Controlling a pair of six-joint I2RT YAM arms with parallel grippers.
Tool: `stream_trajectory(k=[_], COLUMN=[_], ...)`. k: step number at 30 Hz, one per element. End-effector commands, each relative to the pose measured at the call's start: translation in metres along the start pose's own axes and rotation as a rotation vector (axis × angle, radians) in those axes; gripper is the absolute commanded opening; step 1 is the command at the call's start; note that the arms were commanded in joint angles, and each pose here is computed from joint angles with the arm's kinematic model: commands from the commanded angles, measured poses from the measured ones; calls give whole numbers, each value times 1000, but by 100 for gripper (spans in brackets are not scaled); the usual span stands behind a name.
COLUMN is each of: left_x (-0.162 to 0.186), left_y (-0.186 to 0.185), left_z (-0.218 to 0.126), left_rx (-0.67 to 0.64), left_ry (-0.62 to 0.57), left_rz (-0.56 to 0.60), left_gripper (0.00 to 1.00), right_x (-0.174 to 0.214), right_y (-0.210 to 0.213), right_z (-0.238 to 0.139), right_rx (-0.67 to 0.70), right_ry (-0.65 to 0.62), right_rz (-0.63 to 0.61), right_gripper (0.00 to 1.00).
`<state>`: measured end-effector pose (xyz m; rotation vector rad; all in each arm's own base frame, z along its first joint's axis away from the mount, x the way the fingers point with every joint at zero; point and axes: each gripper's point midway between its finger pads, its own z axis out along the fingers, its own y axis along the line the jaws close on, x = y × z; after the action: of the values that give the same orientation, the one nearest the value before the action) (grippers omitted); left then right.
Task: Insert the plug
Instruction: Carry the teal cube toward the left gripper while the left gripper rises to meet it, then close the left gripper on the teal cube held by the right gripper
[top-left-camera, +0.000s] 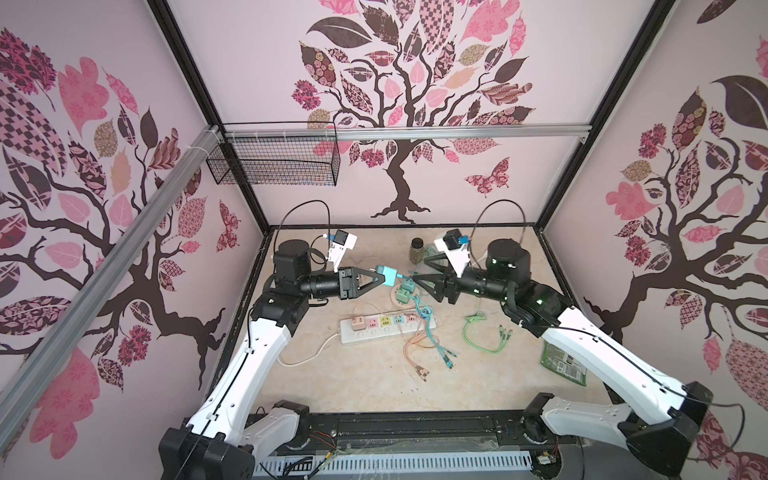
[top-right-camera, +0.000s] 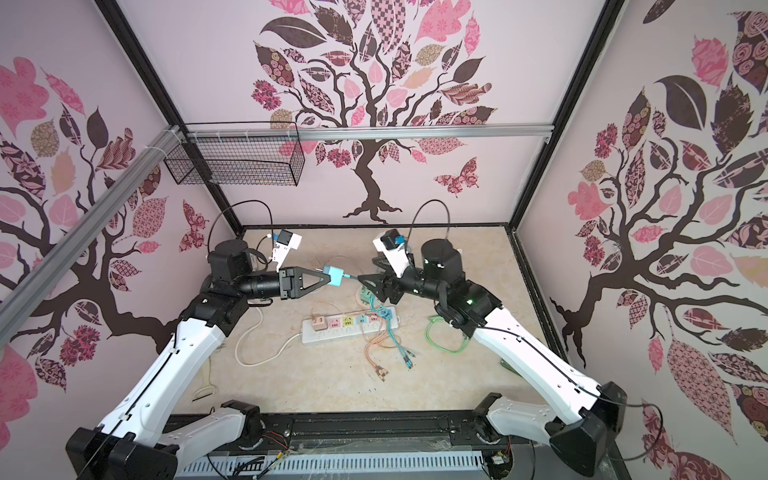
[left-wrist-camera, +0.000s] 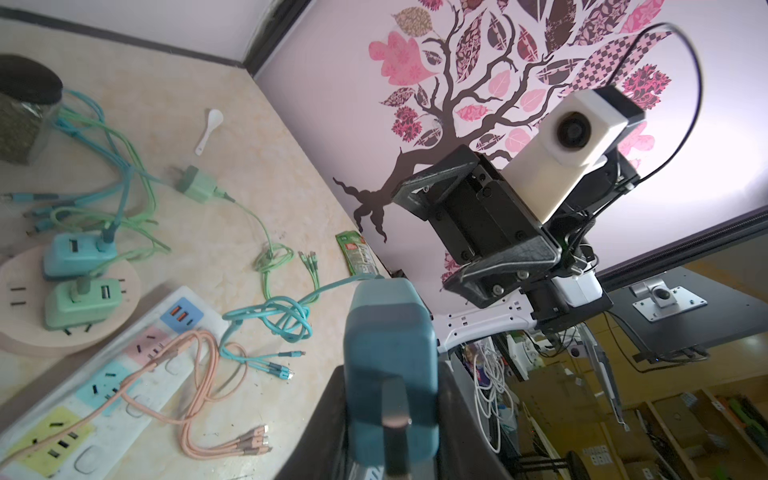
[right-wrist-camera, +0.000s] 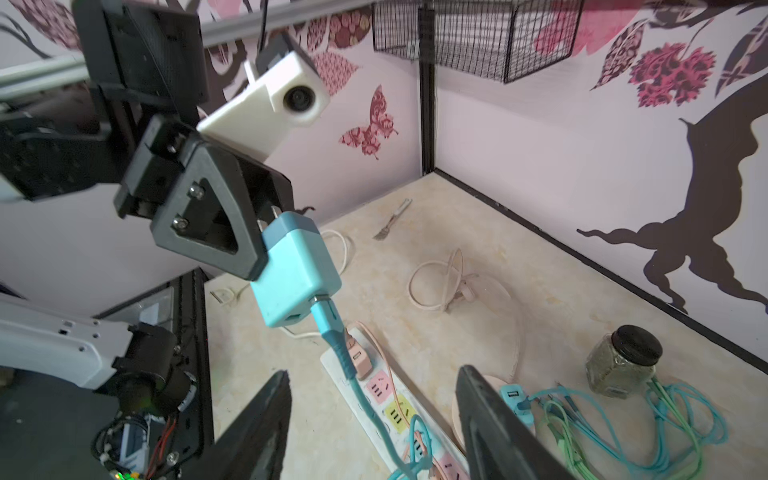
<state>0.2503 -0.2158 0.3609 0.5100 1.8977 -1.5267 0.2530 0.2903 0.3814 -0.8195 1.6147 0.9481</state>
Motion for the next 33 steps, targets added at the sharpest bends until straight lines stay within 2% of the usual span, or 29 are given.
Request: stream_trajectory(k=[1,8,12,19,33], left_x=[-19,-27,-29,-33,-29], left_y=[-12,-20,-28,-38,-49], left_z=[-3,-6,-10,-16,-9], left_rx=[15,46,60,89,134], left_ry=[-99,-186,-231,-315,-312], left_rz=[140,239,293,326,345], left_gripper=[0,0,0,0,0], right_x=[-31,-37,-36,-31,-46], right_y=[43,57,56,51,45], right_z=[-13,-6,2,15,33], right_rx=[-222,-430,-484,-504,-531], right_ry=[-124,-239,-256,-241,-292], right_rz=[115,319,393,424,430], right_gripper=[66,64,64,65,62])
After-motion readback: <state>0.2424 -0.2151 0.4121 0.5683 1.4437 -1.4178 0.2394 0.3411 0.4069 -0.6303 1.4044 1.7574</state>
